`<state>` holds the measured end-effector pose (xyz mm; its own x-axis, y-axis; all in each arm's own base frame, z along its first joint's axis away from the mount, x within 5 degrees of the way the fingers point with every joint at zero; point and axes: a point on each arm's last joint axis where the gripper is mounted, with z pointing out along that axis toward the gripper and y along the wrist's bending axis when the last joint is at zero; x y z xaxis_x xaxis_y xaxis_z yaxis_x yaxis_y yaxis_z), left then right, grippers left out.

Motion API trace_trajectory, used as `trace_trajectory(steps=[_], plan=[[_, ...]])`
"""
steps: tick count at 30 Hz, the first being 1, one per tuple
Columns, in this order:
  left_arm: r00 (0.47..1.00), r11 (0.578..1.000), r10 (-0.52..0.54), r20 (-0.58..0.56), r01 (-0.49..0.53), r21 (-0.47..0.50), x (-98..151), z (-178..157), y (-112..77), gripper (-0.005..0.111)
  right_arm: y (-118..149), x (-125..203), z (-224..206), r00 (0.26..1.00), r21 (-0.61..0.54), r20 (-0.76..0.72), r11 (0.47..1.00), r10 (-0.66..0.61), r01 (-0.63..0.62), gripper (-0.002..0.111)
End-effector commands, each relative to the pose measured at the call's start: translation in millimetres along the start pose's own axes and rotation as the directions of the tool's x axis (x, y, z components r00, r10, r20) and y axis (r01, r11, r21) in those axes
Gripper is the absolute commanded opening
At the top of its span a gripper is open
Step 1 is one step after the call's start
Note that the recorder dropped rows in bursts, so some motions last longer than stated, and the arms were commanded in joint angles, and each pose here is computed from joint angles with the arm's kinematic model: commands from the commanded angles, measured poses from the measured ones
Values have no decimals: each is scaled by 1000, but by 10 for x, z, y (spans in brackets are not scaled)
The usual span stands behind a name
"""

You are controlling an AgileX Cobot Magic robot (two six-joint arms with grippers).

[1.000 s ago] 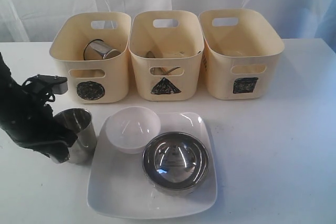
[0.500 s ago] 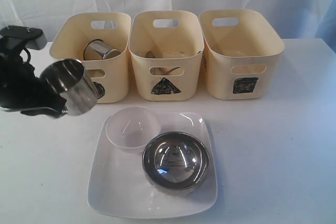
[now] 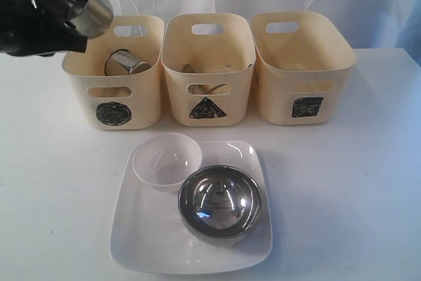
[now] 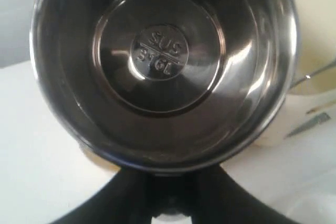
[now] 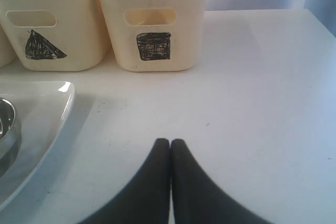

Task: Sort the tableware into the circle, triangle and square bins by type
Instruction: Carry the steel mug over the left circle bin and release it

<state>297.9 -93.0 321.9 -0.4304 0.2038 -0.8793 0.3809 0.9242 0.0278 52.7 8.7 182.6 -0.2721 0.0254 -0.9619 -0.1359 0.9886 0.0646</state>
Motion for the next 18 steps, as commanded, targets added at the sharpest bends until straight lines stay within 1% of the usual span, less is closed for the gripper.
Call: trace_trajectory(steps=[1, 5, 8, 9, 10, 12, 16, 18], plan=[[999, 1000, 7, 31, -6, -10, -178, 247, 35, 0, -8, 9, 2, 1000, 10, 7, 1000, -7, 7, 0], [1000, 1000, 5, 11, -5, -8, -233, 550, 64, 0, -8, 9, 2, 1000, 10, 7, 1000, -7, 7, 0], [1000, 1000, 3, -29, -3, 2, -203, 762, 74, 0, -8, 9, 2, 1000, 10, 7, 1000, -7, 7, 0], [999, 1000, 3, -46, -3, 8, -194, 804, 72, 2, -8, 9, 2, 1000, 10, 7, 1000, -7, 7, 0], [998, 1000, 3, -65, -2, 17, -189, 860, 70, 6, -8, 9, 2, 1000, 10, 7, 1000, -7, 7, 0], [995, 999, 2, -100, 2, 32, -175, 927, 63, 19, -8, 9, 2, 1000, 10, 7, 1000, -7, 7, 0], [995, 999, -4, -103, 8, 32, -178, 992, 69, 45, -8, 9, 2, 1000, 10, 7, 1000, -7, 7, 0], [995, 999, -4, -101, 7, 32, -186, 990, 69, 50, -8, 9, 2, 1000, 10, 7, 1000, -7, 7, 0]])
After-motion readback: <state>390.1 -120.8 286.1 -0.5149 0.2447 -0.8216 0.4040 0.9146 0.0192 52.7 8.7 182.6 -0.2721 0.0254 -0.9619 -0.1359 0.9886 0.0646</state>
